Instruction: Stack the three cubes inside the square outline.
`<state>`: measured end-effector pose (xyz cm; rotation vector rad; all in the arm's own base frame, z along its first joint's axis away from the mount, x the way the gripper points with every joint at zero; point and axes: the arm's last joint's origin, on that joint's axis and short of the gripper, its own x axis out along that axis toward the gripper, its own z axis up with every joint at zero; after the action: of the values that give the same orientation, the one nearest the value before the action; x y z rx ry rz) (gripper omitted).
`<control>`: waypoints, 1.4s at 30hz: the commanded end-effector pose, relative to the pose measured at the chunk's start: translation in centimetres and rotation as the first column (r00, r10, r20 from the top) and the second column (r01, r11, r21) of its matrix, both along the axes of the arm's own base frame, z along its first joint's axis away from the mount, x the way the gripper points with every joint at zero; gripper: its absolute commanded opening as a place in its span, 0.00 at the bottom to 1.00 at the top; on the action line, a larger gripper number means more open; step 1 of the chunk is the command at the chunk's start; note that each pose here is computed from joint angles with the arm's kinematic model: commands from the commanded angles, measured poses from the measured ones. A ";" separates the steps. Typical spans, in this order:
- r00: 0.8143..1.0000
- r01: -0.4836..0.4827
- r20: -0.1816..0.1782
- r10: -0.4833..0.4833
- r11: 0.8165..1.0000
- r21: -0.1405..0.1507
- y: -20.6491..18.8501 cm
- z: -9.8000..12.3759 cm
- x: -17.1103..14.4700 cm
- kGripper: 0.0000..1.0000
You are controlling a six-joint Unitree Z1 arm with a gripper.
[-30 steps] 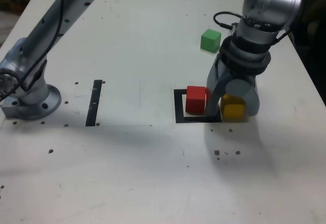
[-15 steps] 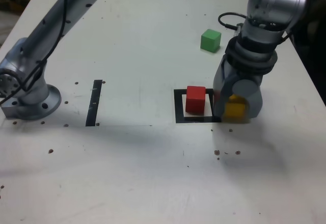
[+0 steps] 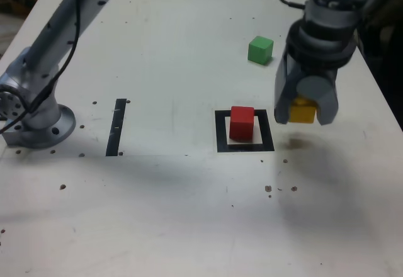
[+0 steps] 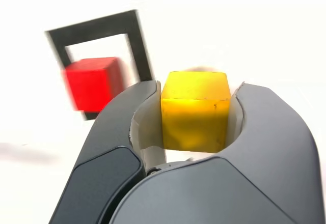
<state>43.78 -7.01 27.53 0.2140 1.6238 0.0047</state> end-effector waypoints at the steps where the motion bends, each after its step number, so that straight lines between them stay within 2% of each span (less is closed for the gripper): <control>1: 1.000 0.002 0.009 -0.002 1.000 0.003 0.2 1.7 -1.1 0.30; 4: 1.000 0.004 -0.008 -0.004 1.000 0.008 0.5 3.2 -2.8 0.30; 7: 1.000 -0.004 -0.020 0.004 1.000 0.006 0.7 3.7 -3.9 0.30; 14: 0.994 -0.057 -0.091 0.054 0.998 -0.025 1.4 2.2 -4.8 0.30; 17: 0.992 -0.070 -0.111 0.065 0.997 -0.037 1.6 1.7 -4.9 0.30; 26: 0.984 -0.097 -0.152 0.088 0.994 -0.053 2.4 0.3 -5.2 0.30; 39: 0.978 -0.117 -0.184 0.101 0.990 -0.077 3.3 -1.4 -5.3 0.30; 42: 0.977 -0.116 -0.188 0.097 0.989 -0.094 3.4 -2.0 -5.1 0.30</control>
<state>38.56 -3.64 25.89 0.0493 1.8040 -0.0142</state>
